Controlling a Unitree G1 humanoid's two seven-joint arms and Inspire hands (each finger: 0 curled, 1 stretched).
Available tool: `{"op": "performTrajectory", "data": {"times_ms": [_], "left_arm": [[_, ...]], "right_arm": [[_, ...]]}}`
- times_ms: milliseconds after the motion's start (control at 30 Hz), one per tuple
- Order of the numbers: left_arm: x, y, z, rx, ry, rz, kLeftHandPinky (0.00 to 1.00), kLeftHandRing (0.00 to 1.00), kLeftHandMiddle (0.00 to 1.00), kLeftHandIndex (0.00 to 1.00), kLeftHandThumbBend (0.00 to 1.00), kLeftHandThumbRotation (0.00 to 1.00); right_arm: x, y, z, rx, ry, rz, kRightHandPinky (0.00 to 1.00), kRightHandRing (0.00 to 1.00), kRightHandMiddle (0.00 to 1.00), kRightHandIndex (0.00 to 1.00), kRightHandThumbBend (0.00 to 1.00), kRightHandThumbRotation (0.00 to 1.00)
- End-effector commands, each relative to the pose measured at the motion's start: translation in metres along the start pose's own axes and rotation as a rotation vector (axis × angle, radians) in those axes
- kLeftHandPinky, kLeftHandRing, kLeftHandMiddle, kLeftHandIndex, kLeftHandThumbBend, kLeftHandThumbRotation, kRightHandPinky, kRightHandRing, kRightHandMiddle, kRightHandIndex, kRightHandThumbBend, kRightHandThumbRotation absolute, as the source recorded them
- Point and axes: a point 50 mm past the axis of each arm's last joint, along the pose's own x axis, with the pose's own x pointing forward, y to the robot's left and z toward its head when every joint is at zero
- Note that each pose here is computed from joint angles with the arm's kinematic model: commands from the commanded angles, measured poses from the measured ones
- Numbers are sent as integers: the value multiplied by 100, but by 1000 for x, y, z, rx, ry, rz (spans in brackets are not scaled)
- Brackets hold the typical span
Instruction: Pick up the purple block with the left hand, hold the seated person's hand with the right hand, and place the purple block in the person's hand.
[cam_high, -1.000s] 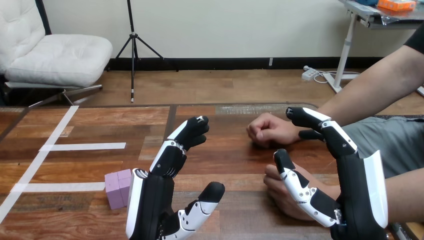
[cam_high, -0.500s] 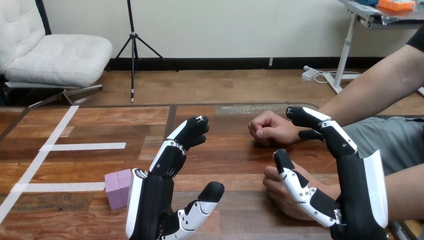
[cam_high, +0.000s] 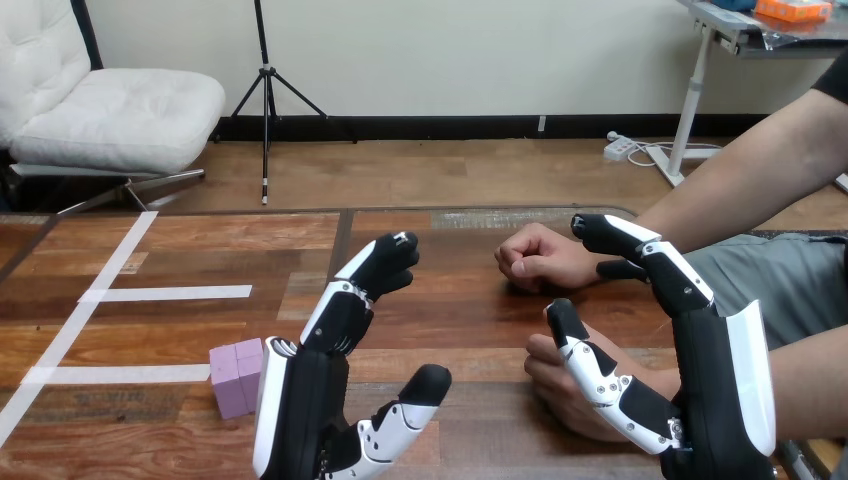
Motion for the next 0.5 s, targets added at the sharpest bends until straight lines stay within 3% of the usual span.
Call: {"op": "performTrajectory", "data": {"times_ms": [0,200,467], "left_arm": [[21,-7,8,-29,-108,44,79,82,83,83,63,57],[25,2,9,17,-136,48,83,85,85,84,66,56],[33,22,15,159,-182,48,85,88,87,85,68,55]], "right_arm": [[13,-3,10,-4,-82,-24,66,74,76,74,40,30],[13,-3,10,-2,-77,-24,66,74,76,74,40,31],[12,-3,10,-5,-71,-20,66,74,75,74,40,31]]}}
